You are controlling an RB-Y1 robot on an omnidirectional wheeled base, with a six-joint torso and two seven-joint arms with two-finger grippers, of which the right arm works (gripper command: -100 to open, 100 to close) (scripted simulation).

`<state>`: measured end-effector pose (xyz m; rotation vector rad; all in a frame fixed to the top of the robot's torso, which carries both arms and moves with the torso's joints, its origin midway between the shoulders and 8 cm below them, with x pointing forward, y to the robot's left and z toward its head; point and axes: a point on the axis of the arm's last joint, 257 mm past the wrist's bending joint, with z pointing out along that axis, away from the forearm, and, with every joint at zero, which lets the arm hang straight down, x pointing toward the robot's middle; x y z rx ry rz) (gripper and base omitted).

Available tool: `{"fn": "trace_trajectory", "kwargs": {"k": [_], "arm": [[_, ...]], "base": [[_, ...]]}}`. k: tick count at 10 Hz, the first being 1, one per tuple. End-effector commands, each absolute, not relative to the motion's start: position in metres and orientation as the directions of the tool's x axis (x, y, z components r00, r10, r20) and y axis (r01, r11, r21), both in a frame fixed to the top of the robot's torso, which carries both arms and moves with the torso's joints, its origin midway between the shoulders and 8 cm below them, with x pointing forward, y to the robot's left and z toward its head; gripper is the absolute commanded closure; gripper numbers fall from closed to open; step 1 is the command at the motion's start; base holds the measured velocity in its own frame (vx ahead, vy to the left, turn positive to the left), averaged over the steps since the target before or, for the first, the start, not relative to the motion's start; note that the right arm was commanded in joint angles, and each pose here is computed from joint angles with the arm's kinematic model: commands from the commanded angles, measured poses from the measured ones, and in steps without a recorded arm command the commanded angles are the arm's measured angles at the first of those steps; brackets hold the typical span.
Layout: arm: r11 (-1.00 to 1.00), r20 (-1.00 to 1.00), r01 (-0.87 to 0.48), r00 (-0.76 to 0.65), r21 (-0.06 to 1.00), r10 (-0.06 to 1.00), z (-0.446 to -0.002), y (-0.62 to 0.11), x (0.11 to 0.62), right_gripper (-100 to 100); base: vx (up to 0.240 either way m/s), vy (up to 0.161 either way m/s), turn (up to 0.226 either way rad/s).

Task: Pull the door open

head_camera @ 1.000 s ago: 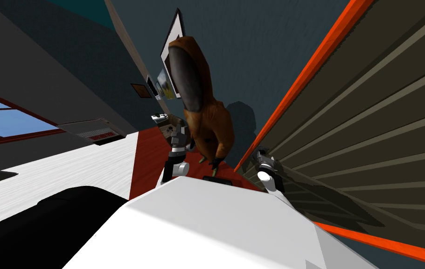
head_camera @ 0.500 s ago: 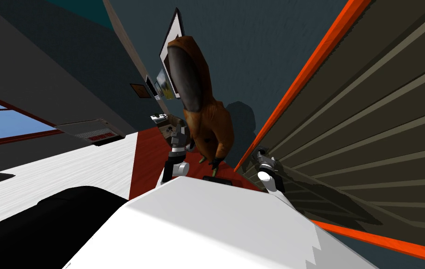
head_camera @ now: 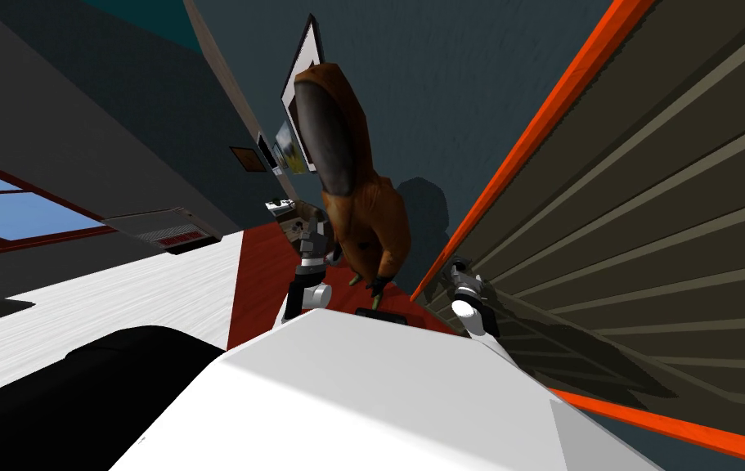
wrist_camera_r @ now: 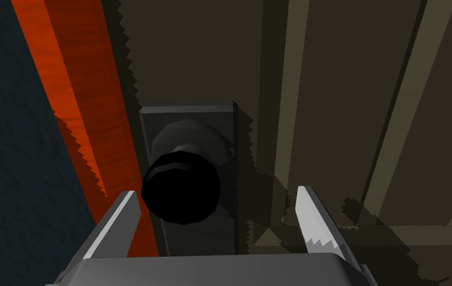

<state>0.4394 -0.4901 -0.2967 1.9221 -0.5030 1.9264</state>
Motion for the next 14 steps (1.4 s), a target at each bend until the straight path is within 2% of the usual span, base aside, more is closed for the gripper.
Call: {"fn": "trace_trajectory", "kwargs": {"k": [1, 9, 14], "arm": [[-0.865, 1.0, -0.502, 0.001, 0.01, 0.011, -0.296, -0.492, 0.441, -100], [-0.864, 1.0, -0.503, 0.001, 0.01, 0.011, -0.296, -0.492, 0.441, -100], [-0.849, 1.0, -0.529, 0.001, 0.01, 0.011, -0.296, -0.516, 0.43, -100]], "base": [[0.007, -0.027, 0.079], [0.0, 0.0, 0.001], [0.005, -0.019, 0.055]]}}
